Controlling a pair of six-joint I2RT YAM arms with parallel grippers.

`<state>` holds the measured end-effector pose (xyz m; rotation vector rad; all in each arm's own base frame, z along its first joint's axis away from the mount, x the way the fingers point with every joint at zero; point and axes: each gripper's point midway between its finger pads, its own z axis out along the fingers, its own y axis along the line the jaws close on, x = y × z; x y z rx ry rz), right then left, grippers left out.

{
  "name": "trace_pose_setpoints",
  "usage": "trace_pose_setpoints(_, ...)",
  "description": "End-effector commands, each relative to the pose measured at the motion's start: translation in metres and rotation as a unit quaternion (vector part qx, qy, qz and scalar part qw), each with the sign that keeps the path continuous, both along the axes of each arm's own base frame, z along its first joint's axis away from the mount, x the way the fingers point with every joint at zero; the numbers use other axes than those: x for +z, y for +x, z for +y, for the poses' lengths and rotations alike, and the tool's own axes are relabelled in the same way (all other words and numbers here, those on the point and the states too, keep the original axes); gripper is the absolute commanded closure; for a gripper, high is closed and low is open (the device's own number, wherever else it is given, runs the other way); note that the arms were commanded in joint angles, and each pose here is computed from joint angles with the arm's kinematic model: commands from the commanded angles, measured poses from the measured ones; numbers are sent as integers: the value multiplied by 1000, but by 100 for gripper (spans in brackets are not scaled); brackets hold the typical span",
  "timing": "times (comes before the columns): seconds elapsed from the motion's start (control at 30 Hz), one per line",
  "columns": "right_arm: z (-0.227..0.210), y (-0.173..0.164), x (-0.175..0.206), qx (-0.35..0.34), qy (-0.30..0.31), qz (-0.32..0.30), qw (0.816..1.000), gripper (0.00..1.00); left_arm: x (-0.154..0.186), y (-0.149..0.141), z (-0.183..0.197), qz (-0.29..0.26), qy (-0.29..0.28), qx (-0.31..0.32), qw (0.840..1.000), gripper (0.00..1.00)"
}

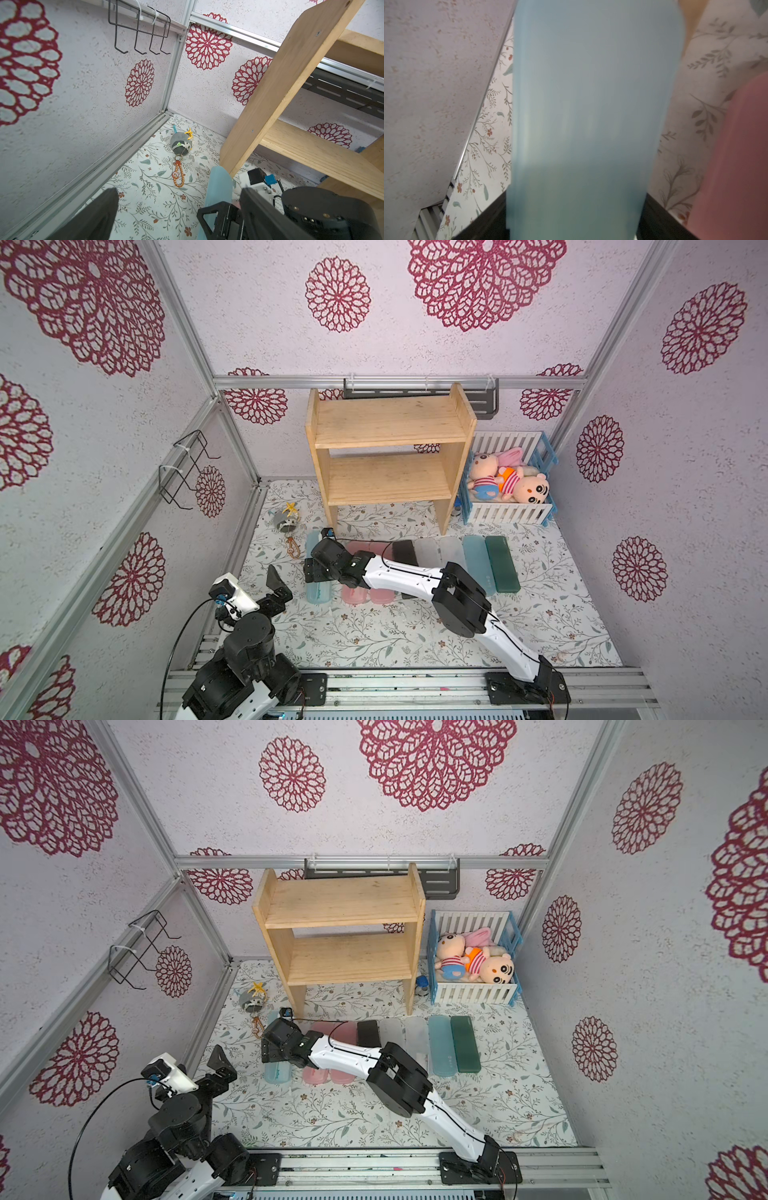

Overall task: Remove the pencil cases from the shelf
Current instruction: Place the pencil case at the center of the board.

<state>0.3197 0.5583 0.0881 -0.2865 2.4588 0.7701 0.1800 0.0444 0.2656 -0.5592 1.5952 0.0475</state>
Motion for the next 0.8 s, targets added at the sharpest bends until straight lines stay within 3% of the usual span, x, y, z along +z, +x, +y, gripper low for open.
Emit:
trace_pose_setpoints(0.0, -4, 11, 13, -23, 6, -8, 1000, 11, -3, 1, -2, -1, 2, -4, 1000, 3)
trace_pose_setpoints(0.33, -19, 13, 12, -32, -1, -23, 999, 1, -4, 5, -5, -1, 8, -4, 1000, 3)
trace_pose_setpoints(0.43, -21, 14, 40, -30, 14, -52, 998, 1, 1, 9, -9, -4, 14, -6, 1000, 3)
trace_pose_setpoints(0.63, -32, -3, 137, -12, 46, -160, 986, 1, 5, 27, -22, -6, 48, -7, 999, 3)
trace_pose_setpoints(0.77, -64, -22, 187, -4, 45, -218, 975, 1, 0, 47, -39, -1, 87, -21, 996, 3)
